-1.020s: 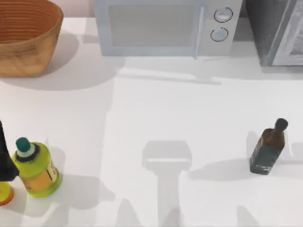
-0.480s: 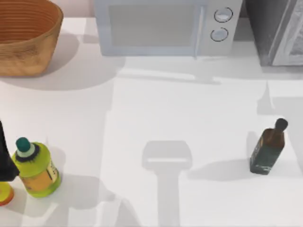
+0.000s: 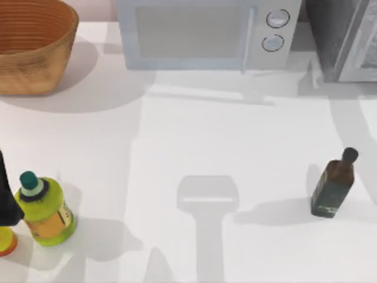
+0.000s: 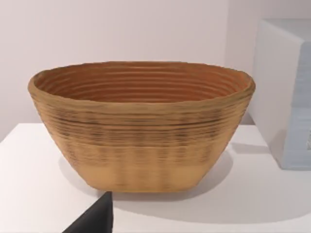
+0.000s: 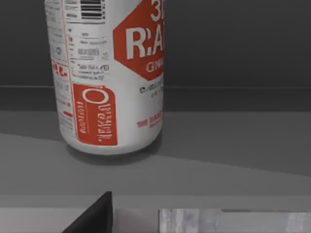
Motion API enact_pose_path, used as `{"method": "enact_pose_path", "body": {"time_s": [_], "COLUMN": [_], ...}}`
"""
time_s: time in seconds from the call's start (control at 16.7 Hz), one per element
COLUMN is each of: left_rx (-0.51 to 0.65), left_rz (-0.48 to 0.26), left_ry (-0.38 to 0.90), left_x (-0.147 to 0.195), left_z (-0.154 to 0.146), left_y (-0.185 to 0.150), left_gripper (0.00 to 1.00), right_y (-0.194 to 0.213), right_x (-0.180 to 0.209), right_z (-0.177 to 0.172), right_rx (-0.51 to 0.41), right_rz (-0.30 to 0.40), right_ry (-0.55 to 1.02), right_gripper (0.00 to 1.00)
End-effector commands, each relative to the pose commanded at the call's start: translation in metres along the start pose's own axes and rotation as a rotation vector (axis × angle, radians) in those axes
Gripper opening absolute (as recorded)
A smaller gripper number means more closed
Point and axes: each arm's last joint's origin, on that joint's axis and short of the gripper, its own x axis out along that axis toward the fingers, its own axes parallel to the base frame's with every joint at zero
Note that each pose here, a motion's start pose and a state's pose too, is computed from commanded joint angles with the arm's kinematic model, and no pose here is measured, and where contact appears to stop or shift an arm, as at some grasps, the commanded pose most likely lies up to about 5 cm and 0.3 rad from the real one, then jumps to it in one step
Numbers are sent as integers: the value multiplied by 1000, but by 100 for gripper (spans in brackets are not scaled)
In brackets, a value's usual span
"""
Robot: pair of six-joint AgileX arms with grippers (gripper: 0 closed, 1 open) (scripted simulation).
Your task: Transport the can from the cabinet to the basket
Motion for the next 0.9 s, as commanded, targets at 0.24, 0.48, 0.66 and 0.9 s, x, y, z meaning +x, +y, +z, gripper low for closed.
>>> {"method": "enact_pose_path", "body": {"time_s": [0.24, 0.48, 0.66, 0.9], "left_rx": [0, 0, 0, 0], "left_rz": [0, 0, 0, 0], "left_ry": [0, 0, 0, 0], "left_x": [0, 0, 0, 0], "left_z": [0, 0, 0, 0], "left_y": [0, 0, 0, 0], "left_gripper": [100, 100, 100, 100], "right_y": [9, 13, 13, 23], "right_x": [25, 34, 34, 43], "right_z": [21, 28, 28, 29], "right_rx": [1, 2, 2, 3], "right_rz": [2, 3, 3, 0], "right_ry": [-2, -3, -3, -10], "right_gripper": [100, 100, 100, 100]}}
